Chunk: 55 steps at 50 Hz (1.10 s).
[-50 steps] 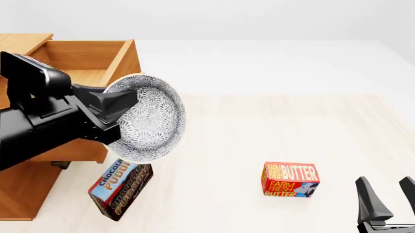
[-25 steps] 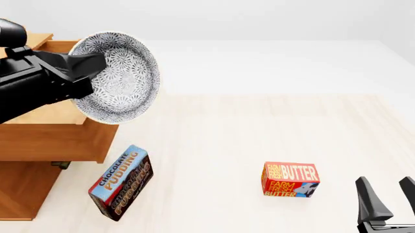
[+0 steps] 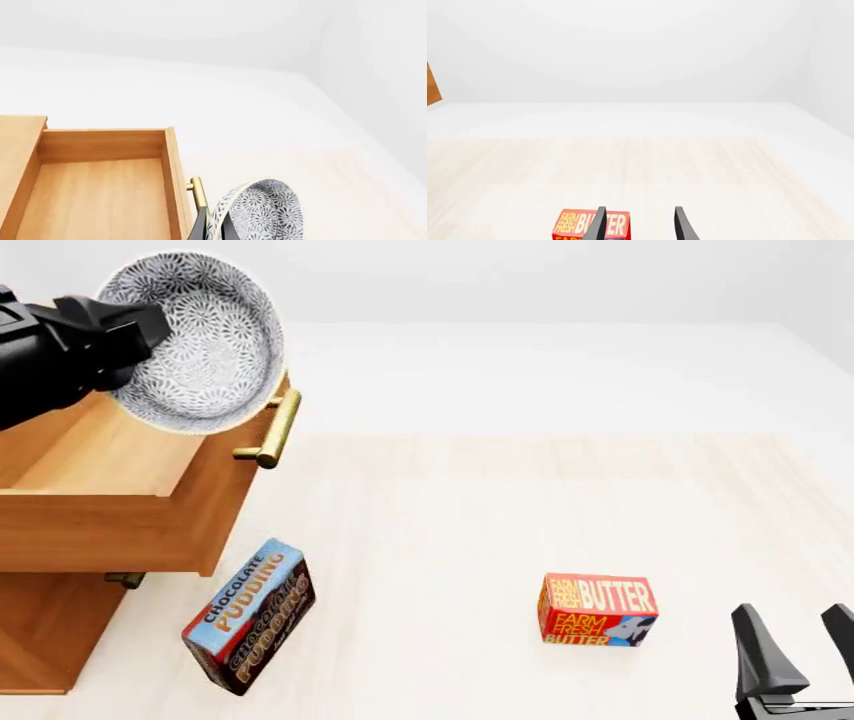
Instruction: Put the bowl in the top drawer of the cabinet.
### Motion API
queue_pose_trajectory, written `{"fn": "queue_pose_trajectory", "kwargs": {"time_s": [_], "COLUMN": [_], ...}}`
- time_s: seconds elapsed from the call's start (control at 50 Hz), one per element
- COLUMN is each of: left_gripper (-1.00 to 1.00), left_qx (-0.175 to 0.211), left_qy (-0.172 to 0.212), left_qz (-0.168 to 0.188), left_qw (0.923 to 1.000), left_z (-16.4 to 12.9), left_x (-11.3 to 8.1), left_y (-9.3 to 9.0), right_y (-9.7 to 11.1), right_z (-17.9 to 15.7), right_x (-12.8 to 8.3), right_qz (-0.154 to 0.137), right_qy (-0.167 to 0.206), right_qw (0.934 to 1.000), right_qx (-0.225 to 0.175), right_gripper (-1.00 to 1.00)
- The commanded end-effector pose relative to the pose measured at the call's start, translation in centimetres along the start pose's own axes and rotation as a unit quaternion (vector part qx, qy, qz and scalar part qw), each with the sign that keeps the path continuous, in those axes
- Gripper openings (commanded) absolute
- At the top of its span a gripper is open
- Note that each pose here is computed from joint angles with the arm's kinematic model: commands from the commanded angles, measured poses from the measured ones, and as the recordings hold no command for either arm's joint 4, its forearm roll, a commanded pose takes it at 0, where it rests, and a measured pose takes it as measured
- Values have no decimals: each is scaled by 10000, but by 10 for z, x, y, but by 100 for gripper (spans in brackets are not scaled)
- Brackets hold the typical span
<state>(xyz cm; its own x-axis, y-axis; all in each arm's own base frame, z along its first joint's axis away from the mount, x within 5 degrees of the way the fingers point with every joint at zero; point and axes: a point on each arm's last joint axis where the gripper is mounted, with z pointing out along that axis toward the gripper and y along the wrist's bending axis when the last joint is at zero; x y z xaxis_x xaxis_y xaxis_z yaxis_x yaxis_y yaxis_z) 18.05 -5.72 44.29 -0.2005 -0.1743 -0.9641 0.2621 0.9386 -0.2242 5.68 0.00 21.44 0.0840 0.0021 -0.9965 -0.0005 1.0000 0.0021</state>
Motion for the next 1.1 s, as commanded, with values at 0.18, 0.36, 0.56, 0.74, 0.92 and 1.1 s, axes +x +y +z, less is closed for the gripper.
{"fn": "queue_pose_trajectory", "kwargs": {"time_s": [0.18,0.36,0.56,0.74,0.92,1.1], "left_gripper": [-100,-100,-100,-100,-100,-100], "left_qx": [-561,-769,-1074,-1317,-1555,-1803], "left_qy": [-107,-144,-157,-141,-92,-66], "left_qz": [-628,-855,-1105,-1344,-1579,-1730], "left_qw": [9964,9933,9879,9820,9751,9683], "left_z": [13,23,37,46,60,68], "left_x": [-8,-7,-1,5,15,20], "left_y": [22,33,51,65,82,99], "right_y": [0,0,0,0,0,0], "right_z": [0,0,0,0,0,0], "right_x": [0,0,0,0,0,0], "right_qz": [-3,0,-2,-2,-1,-2], "right_qy": [-2,-2,-3,-3,0,-2], "right_qw": [10000,10000,10000,10000,10000,10000], "right_qx": [0,0,1,0,0,2], "right_gripper": [100,100,100,100,100,100]}}
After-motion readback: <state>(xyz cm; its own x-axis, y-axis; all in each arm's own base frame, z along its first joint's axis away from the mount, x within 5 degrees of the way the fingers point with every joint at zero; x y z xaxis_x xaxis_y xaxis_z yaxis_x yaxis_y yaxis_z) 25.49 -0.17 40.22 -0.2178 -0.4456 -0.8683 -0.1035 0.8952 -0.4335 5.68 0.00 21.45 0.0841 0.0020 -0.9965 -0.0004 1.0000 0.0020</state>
